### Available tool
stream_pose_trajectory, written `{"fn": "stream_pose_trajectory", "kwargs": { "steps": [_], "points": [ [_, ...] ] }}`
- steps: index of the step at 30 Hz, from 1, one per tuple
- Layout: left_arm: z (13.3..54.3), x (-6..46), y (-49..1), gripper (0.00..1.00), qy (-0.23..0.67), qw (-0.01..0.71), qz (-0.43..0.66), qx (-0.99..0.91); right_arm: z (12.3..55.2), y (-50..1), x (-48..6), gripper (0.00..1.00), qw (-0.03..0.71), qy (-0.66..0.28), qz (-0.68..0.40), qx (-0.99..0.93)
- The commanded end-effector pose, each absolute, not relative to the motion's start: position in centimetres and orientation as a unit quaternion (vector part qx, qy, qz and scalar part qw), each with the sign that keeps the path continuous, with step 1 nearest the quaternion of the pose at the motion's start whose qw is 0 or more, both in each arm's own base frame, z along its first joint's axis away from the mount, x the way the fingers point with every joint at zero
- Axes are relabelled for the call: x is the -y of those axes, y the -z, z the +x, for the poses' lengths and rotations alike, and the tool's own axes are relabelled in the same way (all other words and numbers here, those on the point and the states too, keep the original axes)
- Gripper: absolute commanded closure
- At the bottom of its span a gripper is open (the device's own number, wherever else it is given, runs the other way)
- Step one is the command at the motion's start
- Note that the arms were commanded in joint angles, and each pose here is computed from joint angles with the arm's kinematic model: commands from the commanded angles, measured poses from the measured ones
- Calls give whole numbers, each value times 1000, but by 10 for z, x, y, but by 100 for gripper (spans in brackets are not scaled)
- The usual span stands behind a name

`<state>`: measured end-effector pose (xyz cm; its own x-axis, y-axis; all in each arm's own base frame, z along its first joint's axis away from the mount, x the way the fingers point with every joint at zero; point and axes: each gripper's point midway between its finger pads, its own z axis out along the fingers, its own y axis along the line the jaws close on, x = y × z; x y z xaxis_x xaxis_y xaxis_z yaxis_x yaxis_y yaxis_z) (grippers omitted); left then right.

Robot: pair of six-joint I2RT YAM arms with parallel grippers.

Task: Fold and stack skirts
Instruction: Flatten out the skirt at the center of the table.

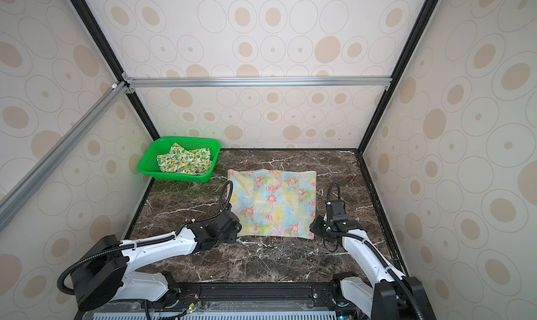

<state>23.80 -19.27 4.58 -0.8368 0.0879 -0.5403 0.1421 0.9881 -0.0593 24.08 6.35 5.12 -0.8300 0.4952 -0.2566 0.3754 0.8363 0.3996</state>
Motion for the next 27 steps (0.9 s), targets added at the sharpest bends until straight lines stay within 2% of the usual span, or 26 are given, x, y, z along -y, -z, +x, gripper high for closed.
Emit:
{"fn": "stream_pose_trajectory", "kwargs": {
  "steps": [1, 4, 8, 14, 15, 18, 25, 27],
  "points": [
    [250, 205, -50, 59, 41, 289, 76, -953, 248, -47, -63, 61, 170, -157, 228, -946],
    [253, 206, -45, 59, 30, 285, 81, -955, 255, -42, -64, 62, 166, -153, 226, -948],
    [257, 204, -44, 67, 16, 290, 84, -953, 263, -41, -62, 64, 170, -145, 222, -949],
    [261, 203, -44, 98, -5, 290, 95, -952, 271, -38, -58, 69, 172, -129, 218, -952],
    [262, 202, -43, 100, -8, 290, 95, -952, 272, -38, -58, 69, 172, -128, 217, -952],
    [264, 202, -43, 100, -11, 292, 95, -952, 275, -34, -59, 74, 168, -127, 216, -953],
    [266, 207, -47, 100, -1, 294, 92, -951, 275, -28, -63, 75, 155, -134, 215, -955],
    [266, 208, -49, 100, 2, 296, 89, -951, 276, -28, -64, 80, 156, -136, 214, -955]
  ]
}}
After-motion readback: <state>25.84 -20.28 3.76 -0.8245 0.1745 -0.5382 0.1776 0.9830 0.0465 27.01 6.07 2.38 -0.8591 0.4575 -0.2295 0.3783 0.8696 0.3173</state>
